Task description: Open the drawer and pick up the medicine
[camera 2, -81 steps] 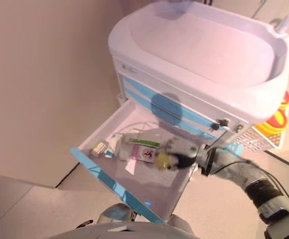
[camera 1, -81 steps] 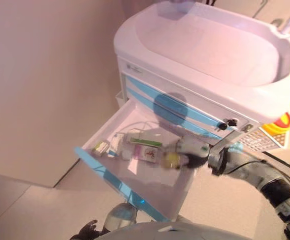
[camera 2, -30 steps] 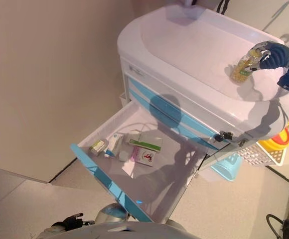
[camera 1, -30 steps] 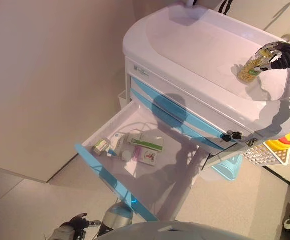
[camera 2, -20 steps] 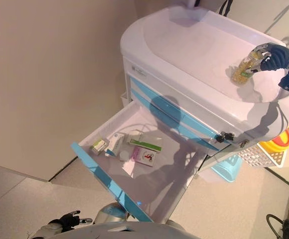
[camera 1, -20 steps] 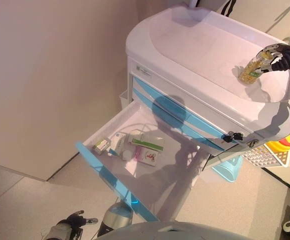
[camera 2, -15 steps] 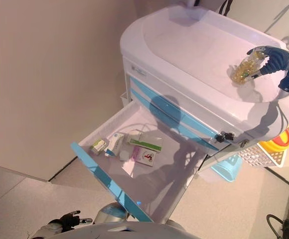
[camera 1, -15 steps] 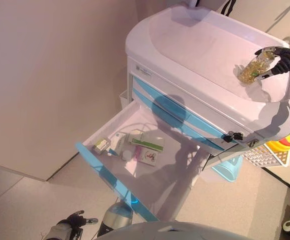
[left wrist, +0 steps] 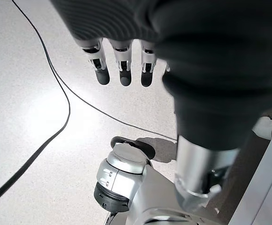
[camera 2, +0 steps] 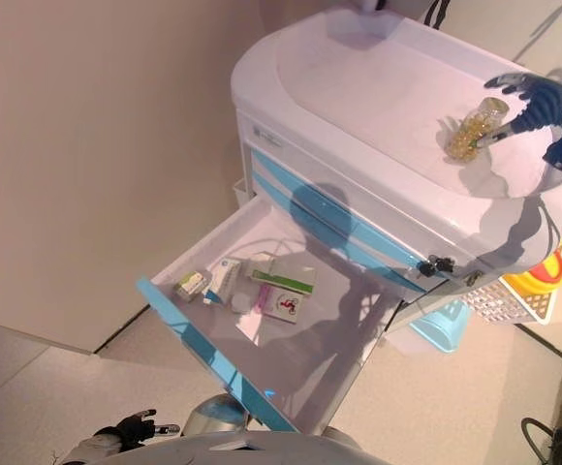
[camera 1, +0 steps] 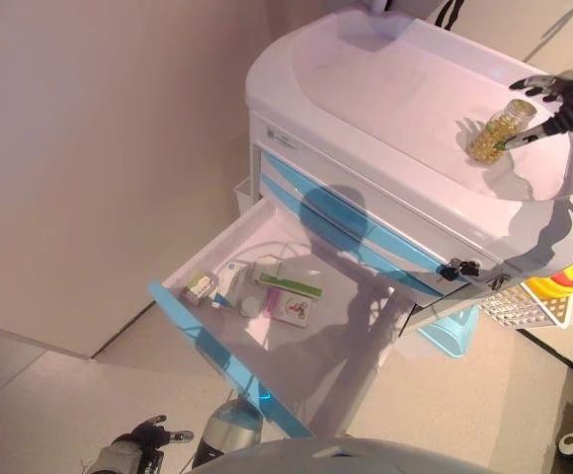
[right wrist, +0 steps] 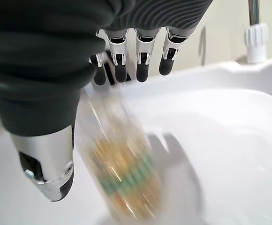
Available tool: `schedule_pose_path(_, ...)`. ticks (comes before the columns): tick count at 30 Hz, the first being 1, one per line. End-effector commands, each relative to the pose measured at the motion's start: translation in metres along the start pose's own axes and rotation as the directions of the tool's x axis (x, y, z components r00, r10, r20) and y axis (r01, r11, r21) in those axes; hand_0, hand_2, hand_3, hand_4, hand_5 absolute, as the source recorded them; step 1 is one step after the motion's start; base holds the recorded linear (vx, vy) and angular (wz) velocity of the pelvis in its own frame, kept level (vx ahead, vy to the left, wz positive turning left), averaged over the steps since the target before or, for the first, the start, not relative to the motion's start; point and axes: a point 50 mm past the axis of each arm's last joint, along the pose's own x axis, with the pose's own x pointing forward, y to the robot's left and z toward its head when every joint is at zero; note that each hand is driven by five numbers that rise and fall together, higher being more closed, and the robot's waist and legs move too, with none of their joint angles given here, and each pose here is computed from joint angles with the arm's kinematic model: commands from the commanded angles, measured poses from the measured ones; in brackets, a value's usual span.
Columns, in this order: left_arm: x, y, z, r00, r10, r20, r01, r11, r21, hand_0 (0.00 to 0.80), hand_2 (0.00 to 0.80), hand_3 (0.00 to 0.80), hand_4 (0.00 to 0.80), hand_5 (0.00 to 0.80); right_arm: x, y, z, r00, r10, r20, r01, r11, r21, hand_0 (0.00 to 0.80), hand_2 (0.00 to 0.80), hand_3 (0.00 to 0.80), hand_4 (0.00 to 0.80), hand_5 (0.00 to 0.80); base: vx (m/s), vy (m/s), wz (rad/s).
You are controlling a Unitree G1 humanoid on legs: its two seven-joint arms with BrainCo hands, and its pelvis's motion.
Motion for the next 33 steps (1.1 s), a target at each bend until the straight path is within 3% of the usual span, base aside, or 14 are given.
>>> schedule_pose_path(1, -0.007, 0.024, -0.022, 0.998, 0.051, -0.048, -0.05, 0.999, 0.018, 0.0, 0.0, 0.0, 0.0, 0.0, -0.029, -0.078, 0.036, 0.931, -0.326, 0.165, 0.297, 0.938, 0.177, 0.0, 0.0, 0.0, 0.0, 0.0, 0.0, 0.0, 0.0)
schedule_pose_path(5, -0.008, 0.022, -0.031, 0.997, 0.04, -0.059, -0.039, 0.999, 0.029, 0.0, 0.0, 0.0, 0.0, 0.0, -0.051, -0.105, 0.035, 0.873, -0.454, 0.18, 0.385, 0.867, 0.317, 0.0, 0.0, 0.0, 0.0, 0.0, 0.0, 0.0, 0.0)
schedule_pose_path(11, -0.008, 0.02, -0.032, 0.999, 0.022, -0.049, -0.019, 0.998, 0.057, 0.0, 0.0, 0.0, 0.0, 0.0, -0.075, -0.116, 0.009, 0.828, -0.55, 0.107, 0.466, 0.782, 0.415, 0.0, 0.0, 0.0, 0.0, 0.0, -0.051, -0.006, -0.12)
schedule_pose_path(14, -0.008, 0.02, -0.031, 0.999, 0.007, -0.043, -0.004, 0.997, 0.074, 0.0, 0.0, 0.0, 0.0, 0.0, -0.087, -0.115, -0.016, 0.769, -0.639, -0.01, 0.544, 0.647, 0.534, 0.0, 0.0, 0.0, 0.0, 0.0, -0.06, -0.003, -0.19)
schedule_pose_path(17, -0.006, 0.015, -0.025, 0.999, -0.016, -0.03, 0.018, 0.996, 0.091, 0.0, 0.0, 0.0, 0.0, 0.0, -0.092, -0.093, -0.049, 0.718, -0.682, -0.14, 0.582, 0.478, 0.658, 0.0, 0.0, 0.0, 0.0, 0.0, -0.05, 0.018, -0.18)
schedule_pose_path(21, -0.003, 0.013, -0.012, 0.999, -0.043, -0.006, 0.044, 0.992, 0.122, 0.0, 0.0, 0.0, 0.0, 0.0, -0.091, -0.026, -0.092, 0.76, -0.602, -0.244, 0.554, 0.403, 0.729, 0.0, 0.0, 0.0, 0.0, 0.0, -0.029, 0.02, -0.22)
schedule_pose_path(22, -0.002, 0.012, -0.005, 0.999, -0.051, 0.003, 0.05, 0.991, 0.12, 0.0, 0.0, 0.0, 0.0, 0.0, -0.09, 0.014, -0.105, 0.79, -0.552, -0.268, 0.537, 0.41, 0.738, 0.0, 0.0, 0.0, 0.0, 0.0, -0.036, 0.023, -0.34)
schedule_pose_path(24, -0.001, 0.012, 0.002, 0.998, -0.063, 0.017, 0.06, 0.99, 0.128, 0.0, 0.0, 0.0, 0.0, 0.0, -0.094, 0.056, -0.117, 0.815, -0.488, -0.312, 0.535, 0.426, 0.73, 0.0, 0.0, 0.0, 0.0, 0.0, -0.028, 0.019, -0.31)
schedule_pose_path(28, 0.002, 0.005, 0.017, 0.995, -0.084, 0.055, 0.077, 0.991, 0.109, 0.0, 0.0, 0.0, 0.0, 0.0, -0.117, 0.15, -0.137, 0.865, -0.308, -0.395, 0.501, 0.544, 0.673, 0.0, 0.0, 0.0, 0.0, 0.0, -0.022, 0.04, -0.25)
schedule_pose_path(31, 0.003, 0.0, 0.027, 0.992, -0.092, 0.088, 0.084, 0.992, 0.091, 0.0, 0.0, 0.0, 0.0, 0.0, -0.137, 0.209, -0.141, 0.877, -0.152, -0.456, 0.435, 0.655, 0.618, 0.0, 0.0, 0.0, 0.0, 0.0, -0.011, 0.037, -0.19)
schedule_pose_path(33, 0.003, -0.003, 0.032, 0.989, -0.097, 0.109, 0.088, 0.992, 0.087, 0.0, 0.0, 0.0, 0.0, 0.0, -0.149, 0.237, -0.144, 0.87, -0.056, -0.49, 0.388, 0.69, 0.611, 0.0, 0.0, 0.0, 0.0, 0.0, -0.012, 0.032, -0.28)
